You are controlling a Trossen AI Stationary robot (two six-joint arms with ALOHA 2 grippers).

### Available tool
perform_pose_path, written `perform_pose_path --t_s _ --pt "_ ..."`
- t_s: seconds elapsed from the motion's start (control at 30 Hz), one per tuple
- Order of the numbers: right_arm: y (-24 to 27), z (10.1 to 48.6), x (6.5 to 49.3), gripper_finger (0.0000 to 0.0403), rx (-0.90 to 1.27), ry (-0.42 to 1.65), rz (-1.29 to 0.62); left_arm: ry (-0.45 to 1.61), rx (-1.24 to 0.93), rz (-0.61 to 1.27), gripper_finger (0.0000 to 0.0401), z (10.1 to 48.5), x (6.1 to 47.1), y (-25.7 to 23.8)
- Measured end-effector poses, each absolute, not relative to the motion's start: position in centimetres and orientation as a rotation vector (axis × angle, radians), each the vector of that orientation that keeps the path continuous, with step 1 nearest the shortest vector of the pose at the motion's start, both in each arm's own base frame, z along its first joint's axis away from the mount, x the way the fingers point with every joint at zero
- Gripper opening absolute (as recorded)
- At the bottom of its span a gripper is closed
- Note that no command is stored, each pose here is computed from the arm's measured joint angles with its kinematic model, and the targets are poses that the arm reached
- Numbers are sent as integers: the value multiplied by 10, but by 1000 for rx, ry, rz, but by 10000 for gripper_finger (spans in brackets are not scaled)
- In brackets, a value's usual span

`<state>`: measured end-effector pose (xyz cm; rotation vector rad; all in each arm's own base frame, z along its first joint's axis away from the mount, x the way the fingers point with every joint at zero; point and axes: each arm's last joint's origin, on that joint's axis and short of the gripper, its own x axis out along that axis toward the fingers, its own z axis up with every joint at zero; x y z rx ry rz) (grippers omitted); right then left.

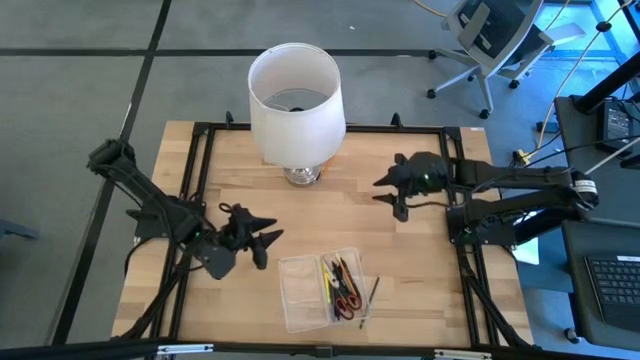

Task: Pick & place school supplies into a supply box
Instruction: Put the orange pencil into the transparent supply box

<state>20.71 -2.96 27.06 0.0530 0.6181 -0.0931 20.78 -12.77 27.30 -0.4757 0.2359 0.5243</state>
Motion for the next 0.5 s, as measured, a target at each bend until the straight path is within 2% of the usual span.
perform_pose_path --t_s 0.17,0.5 --pt "-52 263 209 194 89 656 -166 263 -480 540 174 268 216 -123" --pt "-96 250 216 194 147 721 -147 255 -488 605 173 266 225 -108"
